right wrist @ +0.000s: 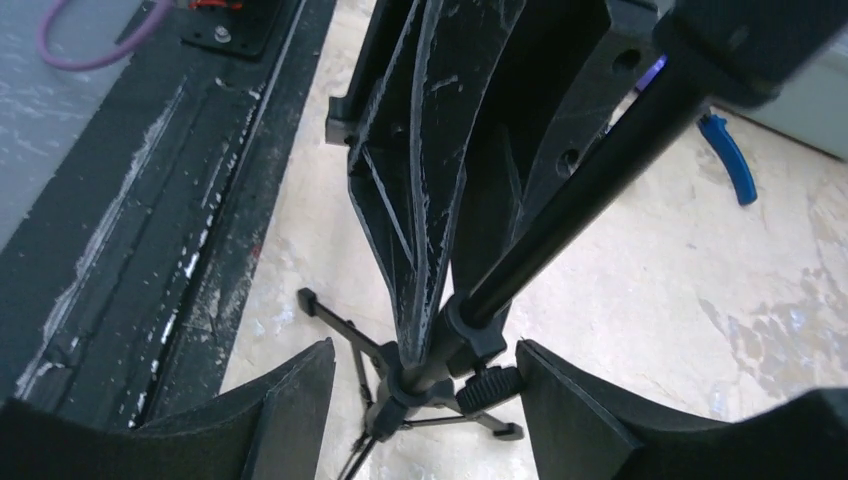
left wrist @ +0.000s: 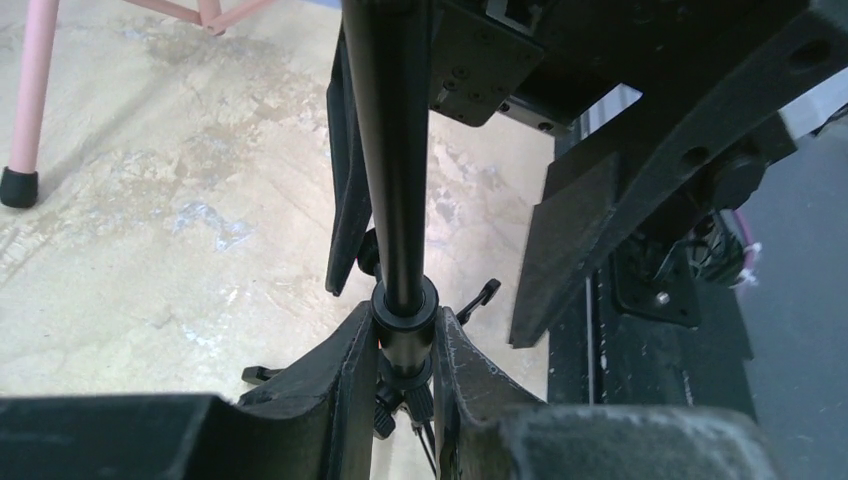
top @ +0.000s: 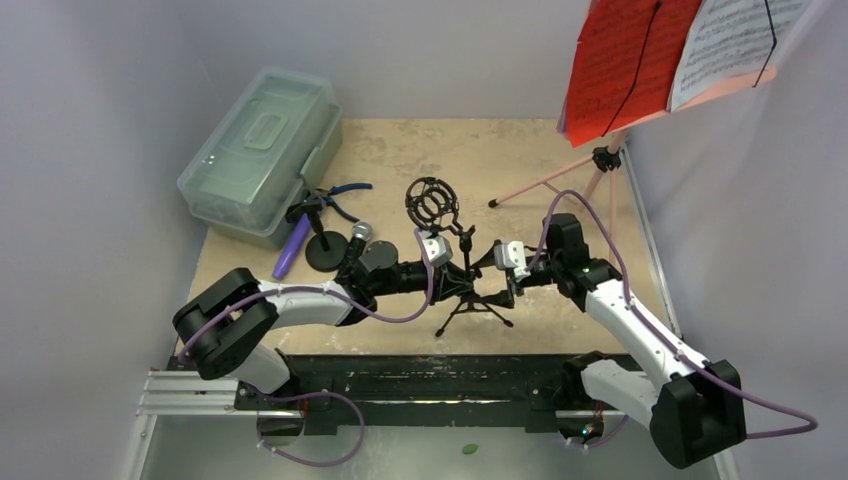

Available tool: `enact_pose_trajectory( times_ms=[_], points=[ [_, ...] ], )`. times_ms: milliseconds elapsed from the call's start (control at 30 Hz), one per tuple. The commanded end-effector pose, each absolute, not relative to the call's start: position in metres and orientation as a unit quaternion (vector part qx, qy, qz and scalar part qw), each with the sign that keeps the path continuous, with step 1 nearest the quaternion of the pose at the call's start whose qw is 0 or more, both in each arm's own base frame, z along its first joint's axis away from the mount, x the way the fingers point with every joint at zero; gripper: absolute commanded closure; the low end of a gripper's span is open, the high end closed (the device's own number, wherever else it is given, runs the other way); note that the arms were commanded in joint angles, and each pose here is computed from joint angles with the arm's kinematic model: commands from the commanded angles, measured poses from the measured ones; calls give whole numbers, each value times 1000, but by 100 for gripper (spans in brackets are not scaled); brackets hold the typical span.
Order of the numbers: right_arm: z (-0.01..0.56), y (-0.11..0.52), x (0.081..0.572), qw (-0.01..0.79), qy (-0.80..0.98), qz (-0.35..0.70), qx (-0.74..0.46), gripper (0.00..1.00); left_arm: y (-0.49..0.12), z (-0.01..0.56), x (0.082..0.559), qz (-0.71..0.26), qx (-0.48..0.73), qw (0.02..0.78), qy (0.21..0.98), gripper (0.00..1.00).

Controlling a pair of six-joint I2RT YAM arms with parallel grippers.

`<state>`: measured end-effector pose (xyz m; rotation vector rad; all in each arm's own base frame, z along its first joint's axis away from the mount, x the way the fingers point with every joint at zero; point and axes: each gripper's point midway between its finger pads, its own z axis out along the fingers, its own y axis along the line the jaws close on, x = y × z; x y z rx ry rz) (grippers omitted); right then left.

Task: Pack up the instrument practice props
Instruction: Unscrew the knob on the microphone stand.

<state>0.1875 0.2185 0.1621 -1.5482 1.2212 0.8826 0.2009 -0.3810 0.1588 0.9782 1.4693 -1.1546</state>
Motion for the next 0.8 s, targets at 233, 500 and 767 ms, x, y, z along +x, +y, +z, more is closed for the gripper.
enact_pose_trajectory(
  times_ms=[233,500,767],
  points=[
    [185,223,181,434,515,431,-600,26,-372,161,227,-345,519,514,590,100],
    [180,224,191,410,545,440,-584,28,-365,149,237,-294,551,499,600,99],
    [183,218,203,419,566,430,-565,25,-349,141,234,-310,479,534,624,58]
  ],
)
